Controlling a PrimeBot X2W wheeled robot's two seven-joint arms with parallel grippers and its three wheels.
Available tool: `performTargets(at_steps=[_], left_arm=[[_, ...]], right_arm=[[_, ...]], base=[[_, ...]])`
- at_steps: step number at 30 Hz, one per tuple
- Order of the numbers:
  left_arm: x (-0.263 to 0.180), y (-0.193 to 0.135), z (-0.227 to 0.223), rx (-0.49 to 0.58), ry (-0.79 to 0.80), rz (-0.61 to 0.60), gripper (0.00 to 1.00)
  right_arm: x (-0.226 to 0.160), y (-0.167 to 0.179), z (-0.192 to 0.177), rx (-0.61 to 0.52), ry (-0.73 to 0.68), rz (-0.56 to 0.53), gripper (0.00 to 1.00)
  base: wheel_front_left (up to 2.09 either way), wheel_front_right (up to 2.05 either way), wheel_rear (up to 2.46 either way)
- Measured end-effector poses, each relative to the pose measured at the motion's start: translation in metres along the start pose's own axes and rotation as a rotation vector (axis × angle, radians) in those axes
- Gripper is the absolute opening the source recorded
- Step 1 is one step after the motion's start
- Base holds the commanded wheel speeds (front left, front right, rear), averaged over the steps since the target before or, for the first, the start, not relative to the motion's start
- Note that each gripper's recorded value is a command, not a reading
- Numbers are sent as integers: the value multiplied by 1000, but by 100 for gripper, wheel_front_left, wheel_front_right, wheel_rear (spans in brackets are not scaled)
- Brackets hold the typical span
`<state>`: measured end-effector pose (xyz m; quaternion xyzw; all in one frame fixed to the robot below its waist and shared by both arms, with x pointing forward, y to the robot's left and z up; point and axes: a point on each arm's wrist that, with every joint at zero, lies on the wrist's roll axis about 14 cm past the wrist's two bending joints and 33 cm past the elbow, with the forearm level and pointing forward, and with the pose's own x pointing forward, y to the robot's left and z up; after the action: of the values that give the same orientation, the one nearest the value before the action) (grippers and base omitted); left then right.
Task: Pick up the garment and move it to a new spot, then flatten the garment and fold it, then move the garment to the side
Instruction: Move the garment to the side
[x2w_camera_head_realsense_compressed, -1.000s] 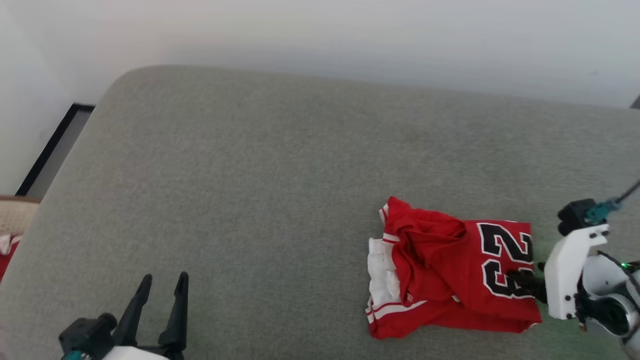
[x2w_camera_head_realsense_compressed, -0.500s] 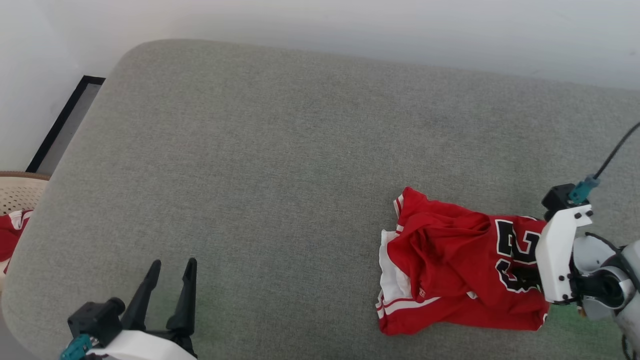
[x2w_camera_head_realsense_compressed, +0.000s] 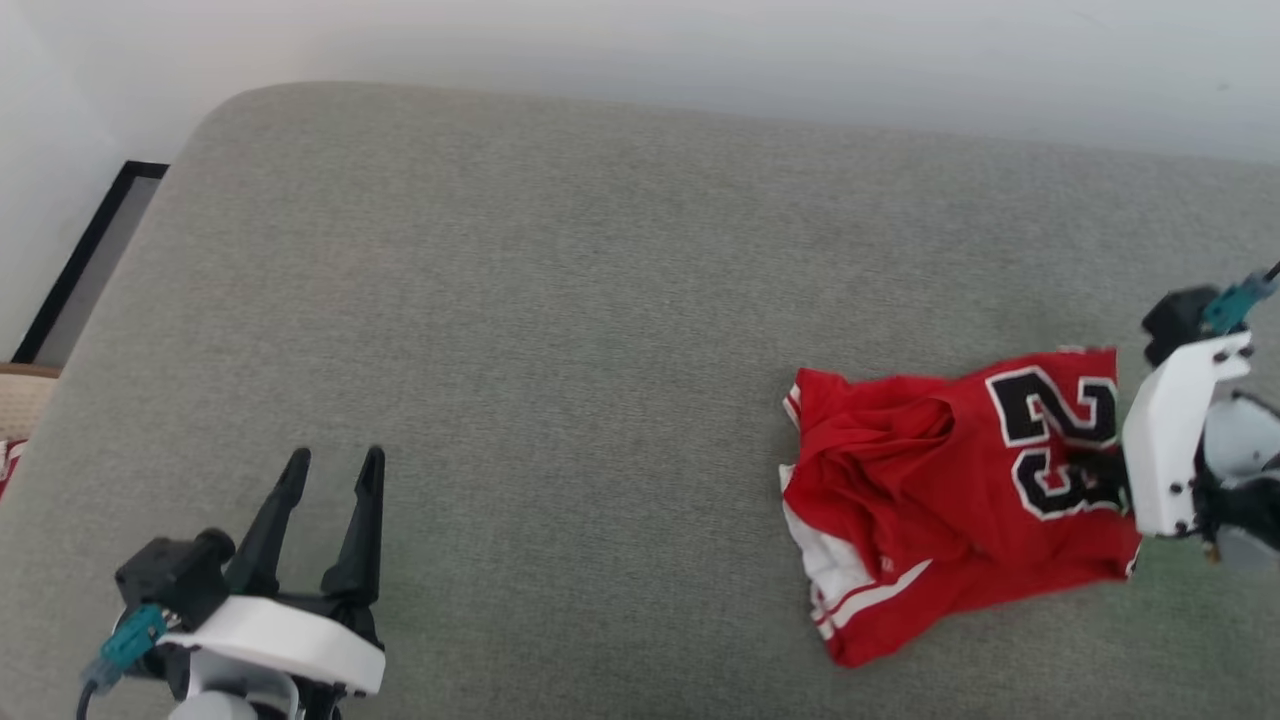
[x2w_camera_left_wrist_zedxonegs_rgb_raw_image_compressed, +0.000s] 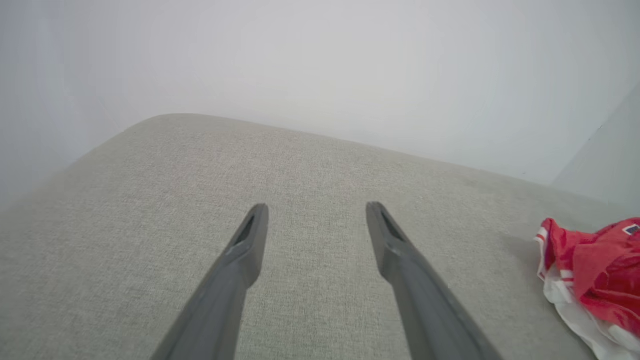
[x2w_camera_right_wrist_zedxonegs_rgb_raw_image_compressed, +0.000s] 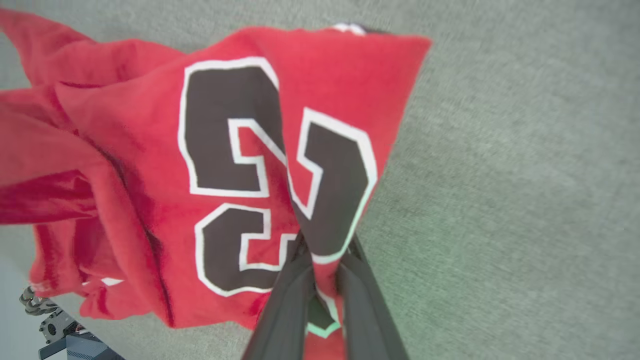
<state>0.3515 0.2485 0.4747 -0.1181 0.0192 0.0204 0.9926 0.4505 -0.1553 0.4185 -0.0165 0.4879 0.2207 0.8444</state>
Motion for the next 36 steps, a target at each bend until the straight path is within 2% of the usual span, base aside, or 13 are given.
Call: performTargets(at_steps=[11, 24, 36], left_arm=[[39, -44, 11, 3, -29, -150, 100], [80, -101, 10, 38, -33, -339, 100], [128, -180, -5, 69, -33, -585, 100]], right_arm=[[-37, -30, 33, -22, -107, -91, 0], [-67, -73, 52, -8, -212, -219, 0], [-104, -164, 55, 49, -347, -469, 0]], base=[[0, 0, 0], [0, 0, 0], [0, 0, 0]])
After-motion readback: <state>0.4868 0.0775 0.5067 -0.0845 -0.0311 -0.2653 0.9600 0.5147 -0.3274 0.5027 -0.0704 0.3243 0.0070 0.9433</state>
